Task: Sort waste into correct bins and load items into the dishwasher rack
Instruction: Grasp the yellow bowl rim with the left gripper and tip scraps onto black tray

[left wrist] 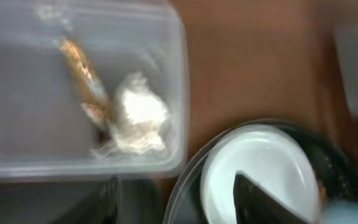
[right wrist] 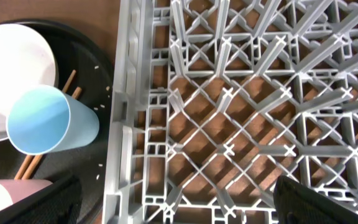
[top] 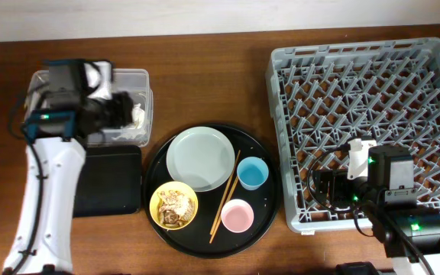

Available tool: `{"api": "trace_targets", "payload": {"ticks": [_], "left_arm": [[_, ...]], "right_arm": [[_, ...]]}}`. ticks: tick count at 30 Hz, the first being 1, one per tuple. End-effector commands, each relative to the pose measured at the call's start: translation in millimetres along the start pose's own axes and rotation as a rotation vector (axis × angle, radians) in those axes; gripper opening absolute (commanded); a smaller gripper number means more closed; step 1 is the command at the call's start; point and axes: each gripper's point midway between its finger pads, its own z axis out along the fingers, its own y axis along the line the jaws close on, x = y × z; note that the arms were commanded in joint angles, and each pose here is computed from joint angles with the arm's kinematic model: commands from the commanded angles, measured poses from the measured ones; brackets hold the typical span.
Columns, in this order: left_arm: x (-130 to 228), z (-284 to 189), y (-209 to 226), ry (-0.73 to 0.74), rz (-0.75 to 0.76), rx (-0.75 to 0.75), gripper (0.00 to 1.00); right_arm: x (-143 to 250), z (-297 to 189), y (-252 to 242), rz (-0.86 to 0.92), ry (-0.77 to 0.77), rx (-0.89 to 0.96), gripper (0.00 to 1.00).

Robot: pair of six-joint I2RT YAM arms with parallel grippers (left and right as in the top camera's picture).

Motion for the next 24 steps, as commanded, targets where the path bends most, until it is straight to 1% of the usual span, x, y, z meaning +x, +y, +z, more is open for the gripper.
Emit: {"api": "trace_targets", "payload": {"ticks": [1, 2, 5, 7, 10, 12, 17, 20, 23, 24], "left_arm": [[47, 7, -41, 0.188, 0.072, 0.075, 0.56], [70, 9, -60, 0.264, 0.117, 0.098, 0.56], [114, 17, -87, 0.382, 0.201, 0.130, 0.56], [163, 28, -99, 0.503, 0.218, 0.131, 0.56], [210, 41, -105, 0.584, 0.270, 0.135, 0.56], [235, 49, -110, 0.609, 0.320, 0.146, 0.56], [261, 52, -126, 0.623, 0.415, 0.176, 0.56], [271, 60, -119, 0.617, 0.406, 0.132, 0.55], [273, 65, -119, 0.604, 0.406, 0.136, 0.39], [273, 66, -120, 0.600, 0.407, 0.139, 0.38]], "right_arm": [[-7, -6, 0, 0.013, -0.023, -0.002, 0.99], [-7, -6, 0, 0.013, -0.024, -0.002, 0.99], [-7, -6, 0, 0.013, -0.024, -0.002, 0.99], [-7, -6, 0, 0.013, -0.023, -0.003, 0.99], [-7, -6, 0, 0.013, -0.023, -0.002, 0.99], [-7, -6, 0, 0.013, -0.021, -0.003, 0.99], [-6, -6, 0, 0.014, -0.019, -0.003, 0.99], [-6, -6, 0, 0.014, -0.019, -0.003, 0.99], [-6, -6, 0, 0.014, -0.019, -0.003, 0.99], [-6, -6, 0, 0.014, -0.019, -0.003, 0.99]]}}
